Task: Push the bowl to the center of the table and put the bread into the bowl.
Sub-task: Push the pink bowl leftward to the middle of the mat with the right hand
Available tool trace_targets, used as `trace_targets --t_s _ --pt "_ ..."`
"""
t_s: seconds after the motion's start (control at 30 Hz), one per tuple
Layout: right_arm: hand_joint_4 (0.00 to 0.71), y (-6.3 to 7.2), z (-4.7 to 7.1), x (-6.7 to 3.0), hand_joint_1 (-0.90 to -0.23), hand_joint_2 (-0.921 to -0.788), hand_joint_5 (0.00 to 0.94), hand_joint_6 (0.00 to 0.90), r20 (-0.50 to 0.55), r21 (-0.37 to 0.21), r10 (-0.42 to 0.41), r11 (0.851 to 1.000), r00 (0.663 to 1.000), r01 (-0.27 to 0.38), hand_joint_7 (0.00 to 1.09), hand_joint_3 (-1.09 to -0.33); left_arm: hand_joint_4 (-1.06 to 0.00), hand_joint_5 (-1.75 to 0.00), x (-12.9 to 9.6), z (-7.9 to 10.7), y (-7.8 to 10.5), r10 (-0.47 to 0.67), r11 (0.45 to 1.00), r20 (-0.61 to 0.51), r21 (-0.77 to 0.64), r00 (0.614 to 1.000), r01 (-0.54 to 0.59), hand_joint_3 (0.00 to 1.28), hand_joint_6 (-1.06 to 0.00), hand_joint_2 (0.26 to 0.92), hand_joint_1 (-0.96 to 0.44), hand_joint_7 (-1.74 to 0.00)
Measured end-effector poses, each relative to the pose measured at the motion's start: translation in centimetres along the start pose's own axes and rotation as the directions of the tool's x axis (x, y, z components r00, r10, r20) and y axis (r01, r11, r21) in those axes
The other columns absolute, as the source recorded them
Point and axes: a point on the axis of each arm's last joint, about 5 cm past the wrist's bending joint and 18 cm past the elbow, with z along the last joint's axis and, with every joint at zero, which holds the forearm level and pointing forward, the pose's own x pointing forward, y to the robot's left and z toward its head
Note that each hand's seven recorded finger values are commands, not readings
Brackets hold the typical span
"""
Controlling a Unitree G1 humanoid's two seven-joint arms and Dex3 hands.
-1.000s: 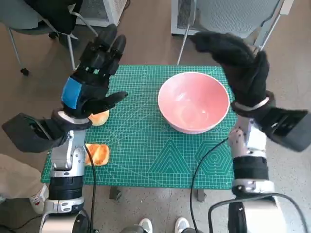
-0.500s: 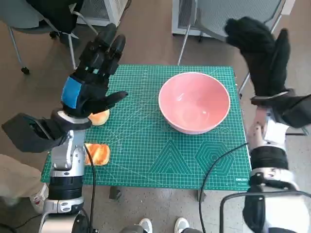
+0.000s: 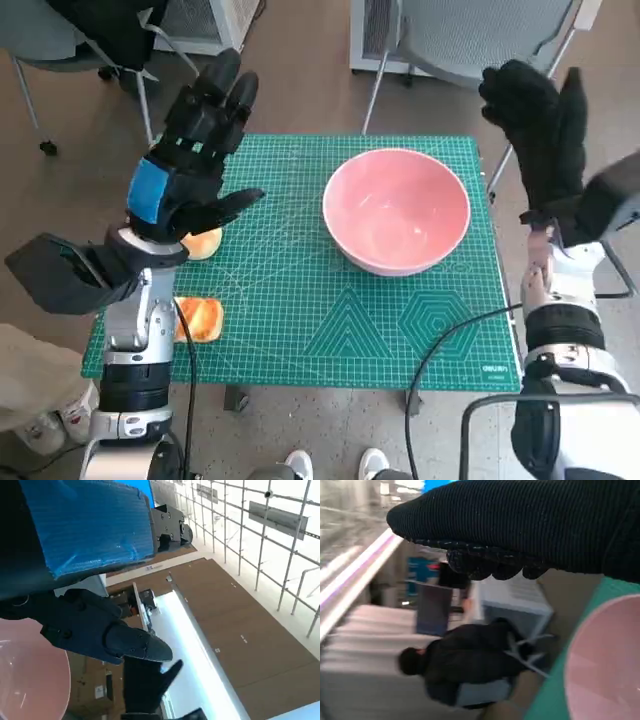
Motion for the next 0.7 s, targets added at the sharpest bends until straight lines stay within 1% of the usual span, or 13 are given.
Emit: trace_targets --t_s 0.17,0.37,0.47,0.7 --pt "-0.001 -0.2 -0.5 -0.27 -0.691 -0.921 -0.001 0.015 -0.065 0.013 -0.016 1.0 0.998 0.017 0.12 -0.871 -0.04 0.0 0.0 0.0 0.0 0.001 1.0 0.008 0.006 1.0 -0.001 0.08 -0.11 0.921 -0.57 -0.18" --pt "-0.001 -0.3 -1.4 -0.83 -0.65 -0.921 -0.001 0.019 -0.146 0.042 -0.034 0.998 0.989 0.041 0.12 -0.896 -0.04 0.0 0.0 0.1 0.0 0.003 1.0 0.011 0.008 1.0 -0.003 0.08 -0.11 0.921 -0.56 -0.17" --pt "-0.001 -0.4 -1.9 -1.15 -0.636 -0.921 -0.001 0.012 -0.189 0.051 -0.046 0.997 0.981 0.057 0.12 -0.895 -0.04 0.0 -0.1 0.0 0.0 0.004 1.0 0.01 0.008 1.0 -0.004 0.08 -0.11 0.921 -0.56 -0.17" --pt "-0.001 -0.4 -2.8 -1.85 -0.625 -0.921 -0.001 0.002 -0.276 0.046 -0.076 0.995 0.958 0.092 0.11 -0.895 -0.04 0.0 -0.2 0.0 0.0 0.007 1.0 0.008 0.009 1.0 -0.007 0.08 -0.12 0.921 -0.56 -0.17"
